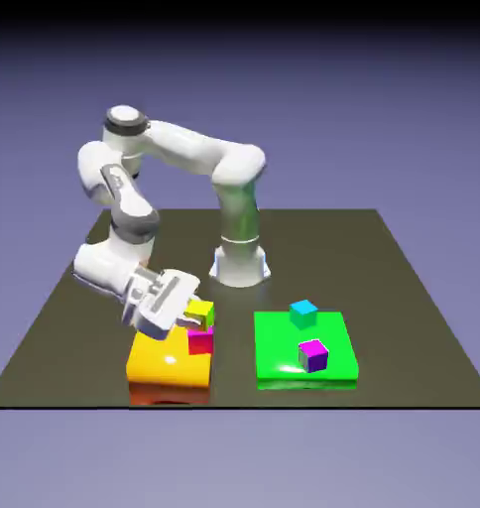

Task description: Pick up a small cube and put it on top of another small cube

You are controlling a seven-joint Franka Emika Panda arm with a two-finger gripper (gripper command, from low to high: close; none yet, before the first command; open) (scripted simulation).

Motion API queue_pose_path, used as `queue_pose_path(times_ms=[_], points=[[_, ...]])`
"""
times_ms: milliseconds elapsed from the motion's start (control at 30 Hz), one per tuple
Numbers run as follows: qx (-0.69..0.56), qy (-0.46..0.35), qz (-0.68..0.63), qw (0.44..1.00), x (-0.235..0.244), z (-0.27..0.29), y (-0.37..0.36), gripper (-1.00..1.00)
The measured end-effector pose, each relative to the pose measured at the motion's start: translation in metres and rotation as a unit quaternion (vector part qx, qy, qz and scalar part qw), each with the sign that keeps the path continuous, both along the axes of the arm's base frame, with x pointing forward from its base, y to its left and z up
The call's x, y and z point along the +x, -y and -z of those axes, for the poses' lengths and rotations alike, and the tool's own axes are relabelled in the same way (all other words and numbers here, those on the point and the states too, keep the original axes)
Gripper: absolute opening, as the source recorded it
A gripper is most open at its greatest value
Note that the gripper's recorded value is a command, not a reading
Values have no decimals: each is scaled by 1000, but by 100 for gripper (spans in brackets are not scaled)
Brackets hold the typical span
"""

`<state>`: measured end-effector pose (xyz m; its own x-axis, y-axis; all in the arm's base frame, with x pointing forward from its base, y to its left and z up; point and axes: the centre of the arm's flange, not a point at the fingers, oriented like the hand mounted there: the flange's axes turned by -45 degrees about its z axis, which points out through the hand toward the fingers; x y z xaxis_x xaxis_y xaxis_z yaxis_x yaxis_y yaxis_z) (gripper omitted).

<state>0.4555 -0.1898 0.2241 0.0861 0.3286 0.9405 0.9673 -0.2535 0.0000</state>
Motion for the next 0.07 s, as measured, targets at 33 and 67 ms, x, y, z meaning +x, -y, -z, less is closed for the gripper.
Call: queue_pose_path(times_ms=[33, 67], points=[[0, 0, 0, 1000, -4, -11, 14, 100], [0, 0, 0, 1000, -8, -23, 27, 100]])
